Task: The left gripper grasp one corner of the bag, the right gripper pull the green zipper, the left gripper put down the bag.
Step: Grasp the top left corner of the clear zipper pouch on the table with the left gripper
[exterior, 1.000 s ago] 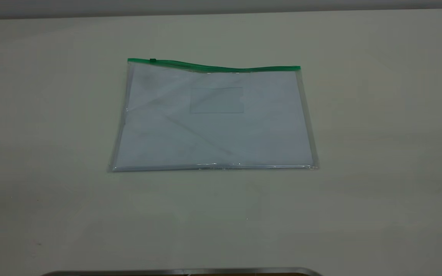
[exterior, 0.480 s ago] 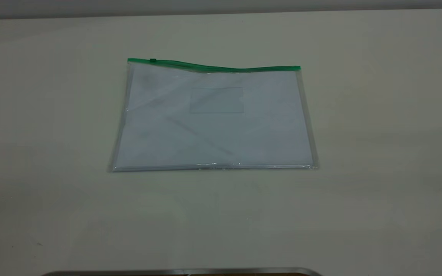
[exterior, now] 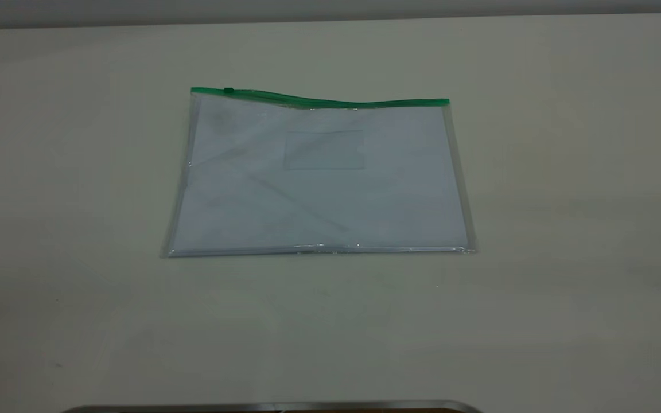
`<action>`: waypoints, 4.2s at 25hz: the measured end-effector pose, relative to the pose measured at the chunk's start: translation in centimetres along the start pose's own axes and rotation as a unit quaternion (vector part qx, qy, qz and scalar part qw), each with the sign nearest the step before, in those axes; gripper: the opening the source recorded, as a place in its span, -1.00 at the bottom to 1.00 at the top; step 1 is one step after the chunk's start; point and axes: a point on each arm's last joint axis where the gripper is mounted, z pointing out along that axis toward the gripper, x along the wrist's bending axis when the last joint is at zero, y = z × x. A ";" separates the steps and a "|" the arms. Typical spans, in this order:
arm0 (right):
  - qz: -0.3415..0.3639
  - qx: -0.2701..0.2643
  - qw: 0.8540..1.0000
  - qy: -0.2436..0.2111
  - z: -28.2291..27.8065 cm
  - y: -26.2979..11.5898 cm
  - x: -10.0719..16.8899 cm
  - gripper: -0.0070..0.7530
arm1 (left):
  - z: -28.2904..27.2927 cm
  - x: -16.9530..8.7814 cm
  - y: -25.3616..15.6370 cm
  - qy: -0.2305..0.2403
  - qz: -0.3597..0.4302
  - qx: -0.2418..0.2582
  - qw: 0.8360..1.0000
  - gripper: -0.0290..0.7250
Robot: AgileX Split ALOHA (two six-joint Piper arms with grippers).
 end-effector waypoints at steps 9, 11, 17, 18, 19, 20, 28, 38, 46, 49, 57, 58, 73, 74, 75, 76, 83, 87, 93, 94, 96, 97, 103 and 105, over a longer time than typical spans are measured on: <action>0.000 0.000 1.000 0.000 0.0 0.0 0.0 0.08 | 0.0 0.0 0.0 0.000 0.000 0.000 1.000 0.45; 0.000 0.000 1.000 0.000 0.0 0.0 0.0 0.06 | 0.0 0.0 0.0 -0.001 0.000 0.000 1.000 0.45; 0.009 -0.011 1.000 0.018 0.0 2.5 0.4 -0.01 | -0.2 -0.1 1.2 -0.006 -0.003 -0.015 1.000 0.45; 0.008 -0.017 1.000 0.024 0.3 3.6 0.5 -0.01 | -0.1 -0.1 2.1 -0.005 -0.004 -0.020 1.000 0.45; 0.004 -0.011 1.000 0.029 1.1 4.7 0.6 -0.01 | 0.2 0.0 2.9 -0.005 -0.005 -0.020 1.000 0.45; -0.003 -0.002 0.999 0.034 2.2 5.8 0.8 -0.01 | 0.7 0.0 3.9 -0.005 -0.006 -0.016 1.000 0.45; -0.054 0.071 0.991 0.103 13.6 11.6 2.3 0.06 | 9.1 0.7 11.6 0.000 -0.015 0.085 0.996 0.46; -0.068 0.146 0.961 0.223 28.6 15.7 5.6 0.37 | 25.1 1.6 16.7 -0.004 -0.015 0.214 0.977 0.49; -0.083 0.203 0.919 0.329 38.5 13.8 11.4 0.37 | 37.5 1.7 17.0 -0.037 -0.015 0.285 0.958 0.49; -0.097 0.208 0.906 0.356 40.7 13.1 14.0 0.37 | 41.3 1.3 16.7 -0.074 -0.010 0.289 0.954 0.49; -0.110 0.195 0.900 0.374 43.3 13.4 16.7 0.38 | 49.4 -1.5 15.0 -0.265 -0.012 0.273 0.925 0.49; -0.108 0.193 0.900 0.375 43.4 13.5 16.7 0.38 | 50.0 -1.8 14.9 -0.284 -0.013 0.268 0.920 0.49; -0.113 0.190 0.900 0.375 43.6 13.4 16.8 0.38 | 55.3 -3.1 11.4 -0.327 -0.031 0.273 0.904 0.55; -0.113 0.190 0.900 0.375 43.6 13.4 16.8 0.38 | 55.5 -3.2 11.1 -0.329 -0.035 0.274 0.903 0.55; -0.113 0.190 0.900 0.375 43.6 13.4 16.8 0.38 | 55.7 -3.2 10.8 -0.331 -0.041 0.275 0.902 0.55; -0.113 0.190 0.900 0.375 43.6 13.4 16.8 0.38 | 55.8 -3.3 10.6 -0.335 -0.044 0.272 0.901 0.55; -0.112 0.191 0.899 0.377 43.6 13.4 16.8 0.38 | 56.2 -4.4 9.9 -0.357 -0.042 0.261 0.896 0.41; -0.094 0.205 0.898 0.378 43.6 13.1 16.8 0.38 | 56.2 -4.5 9.6 -0.360 -0.041 0.266 0.893 -0.06; -0.084 0.216 0.893 0.386 46.0 11.3 17.3 0.38 | 56.1 -5.6 9.5 -0.373 -0.008 0.260 0.891 -0.57; -0.090 0.215 0.891 0.391 46.5 11.1 17.4 0.38 | 56.1 -5.9 9.5 -0.380 0.010 0.253 0.890 -0.59; -0.100 0.211 0.885 0.403 47.5 11.1 17.8 0.38 | 56.0 -6.4 9.4 -0.393 0.050 0.237 0.887 -0.60; -0.105 0.203 0.883 0.409 47.8 11.4 18.0 0.38 | 56.0 -6.7 9.5 -0.402 0.074 0.227 0.884 -0.60; -0.128 0.181 0.866 0.449 50.1 12.3 19.2 0.38 | 55.1 -8.7 9.7 -0.462 0.210 0.170 0.845 -0.60; -0.141 0.182 0.851 0.471 50.3 12.3 19.6 0.38 | 54.6 -9.5 10.0 -0.483 0.249 0.151 0.826 -0.60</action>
